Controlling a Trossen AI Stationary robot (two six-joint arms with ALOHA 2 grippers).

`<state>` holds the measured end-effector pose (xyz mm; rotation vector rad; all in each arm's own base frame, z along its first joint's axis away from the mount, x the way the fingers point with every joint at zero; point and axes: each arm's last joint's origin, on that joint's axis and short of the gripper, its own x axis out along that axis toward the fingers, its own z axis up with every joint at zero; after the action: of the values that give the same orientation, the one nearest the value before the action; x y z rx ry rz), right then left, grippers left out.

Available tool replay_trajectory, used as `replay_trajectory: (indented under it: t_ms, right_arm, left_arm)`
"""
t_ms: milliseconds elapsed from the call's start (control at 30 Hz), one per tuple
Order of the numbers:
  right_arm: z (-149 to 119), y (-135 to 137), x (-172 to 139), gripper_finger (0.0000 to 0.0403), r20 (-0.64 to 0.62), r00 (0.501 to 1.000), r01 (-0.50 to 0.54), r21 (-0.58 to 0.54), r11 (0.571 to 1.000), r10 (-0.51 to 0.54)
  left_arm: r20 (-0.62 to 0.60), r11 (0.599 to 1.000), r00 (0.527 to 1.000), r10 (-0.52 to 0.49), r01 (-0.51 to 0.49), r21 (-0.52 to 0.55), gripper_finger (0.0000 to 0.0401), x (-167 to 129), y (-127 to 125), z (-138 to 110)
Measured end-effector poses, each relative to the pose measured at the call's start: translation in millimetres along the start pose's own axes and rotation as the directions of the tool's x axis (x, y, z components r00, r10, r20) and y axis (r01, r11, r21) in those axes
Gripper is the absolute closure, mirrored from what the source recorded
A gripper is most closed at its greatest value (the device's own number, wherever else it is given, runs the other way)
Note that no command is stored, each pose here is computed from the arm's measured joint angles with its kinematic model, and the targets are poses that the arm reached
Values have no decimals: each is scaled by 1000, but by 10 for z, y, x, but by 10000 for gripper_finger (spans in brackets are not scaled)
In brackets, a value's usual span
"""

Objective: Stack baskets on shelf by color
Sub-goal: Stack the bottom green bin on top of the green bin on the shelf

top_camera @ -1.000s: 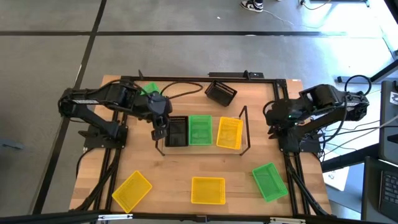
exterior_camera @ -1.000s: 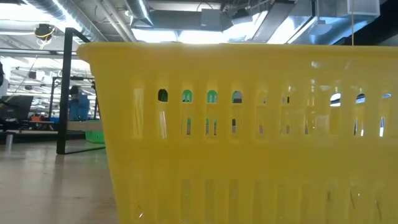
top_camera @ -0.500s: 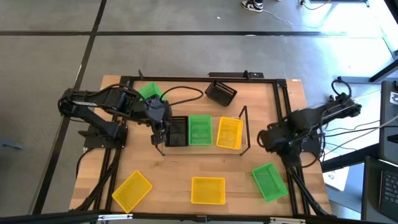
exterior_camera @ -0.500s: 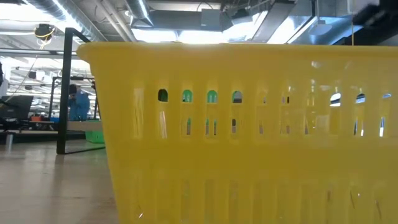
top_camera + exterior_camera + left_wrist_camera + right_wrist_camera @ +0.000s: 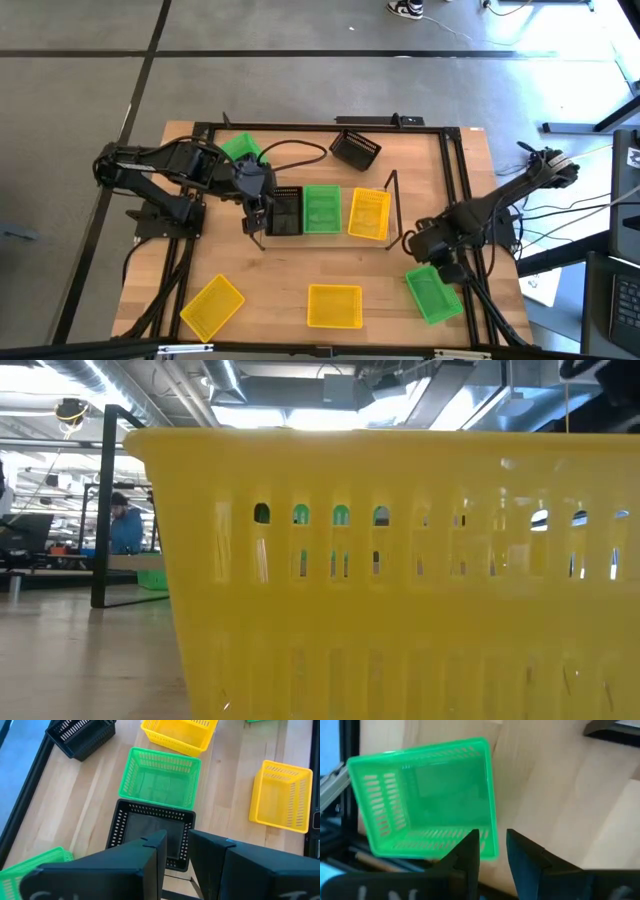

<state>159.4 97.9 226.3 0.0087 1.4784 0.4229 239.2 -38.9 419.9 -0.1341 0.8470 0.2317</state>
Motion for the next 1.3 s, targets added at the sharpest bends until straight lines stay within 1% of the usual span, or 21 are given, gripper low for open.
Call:
replay_trajectory:
  t_ms: [167, 367, 500, 633, 800, 1000, 1100, 1200, 1233, 1300]
  right_arm:
    - [-52, -56, 191, 309, -2, 1000, -5, 66, 998, 5]
    - [-76, -82, 280, 309, 4, 1000, -11, 65, 998, 11]
    - [-88, -90, 361, 309, 19, 999, -48, 57, 997, 47]
    - [-98, -105, 440, 309, 43, 997, -59, 51, 997, 57]
    - [-166, -163, 584, 309, 46, 998, -52, 151, 987, 45]
    - [-135, -184, 697, 311, 149, 986, -105, 215, 971, 74]
    - [-99, -170, 677, 337, 177, 981, -117, 232, 966, 77]
    - [-57, -150, 631, 386, 196, 978, -124, 242, 962, 77]
    - [-42, -142, 615, 392, 203, 976, -130, 250, 960, 79]
    - [-17, -131, 587, 393, 216, 974, -131, 271, 954, 72]
  left_arm:
    - [0, 1000, 1000, 0, 0, -5, 332, 0, 0, 0]
    - [0, 1000, 1000, 0, 0, -13, 332, 1, 0, 0]
    - [0, 1000, 1000, 0, 0, -24, 332, 1, 0, 0]
    - [0, 1000, 1000, 0, 0, -27, 332, 1, -1, 0]
    - [-1, 1000, 1000, 0, 0, -28, 332, 1, 0, 0]
    - [0, 1000, 1000, 0, 0, -28, 332, 1, -1, 0]
    - [0, 1000, 1000, 0, 0, -28, 332, 1, 0, 0]
    - [0, 1000, 1000, 0, 0, -28, 332, 2, 0, 1]
    - [0, 1000, 1000, 0, 0, -27, 332, 2, 0, 0]
    - [0, 1000, 1000, 0, 0, -27, 332, 2, 0, 1]
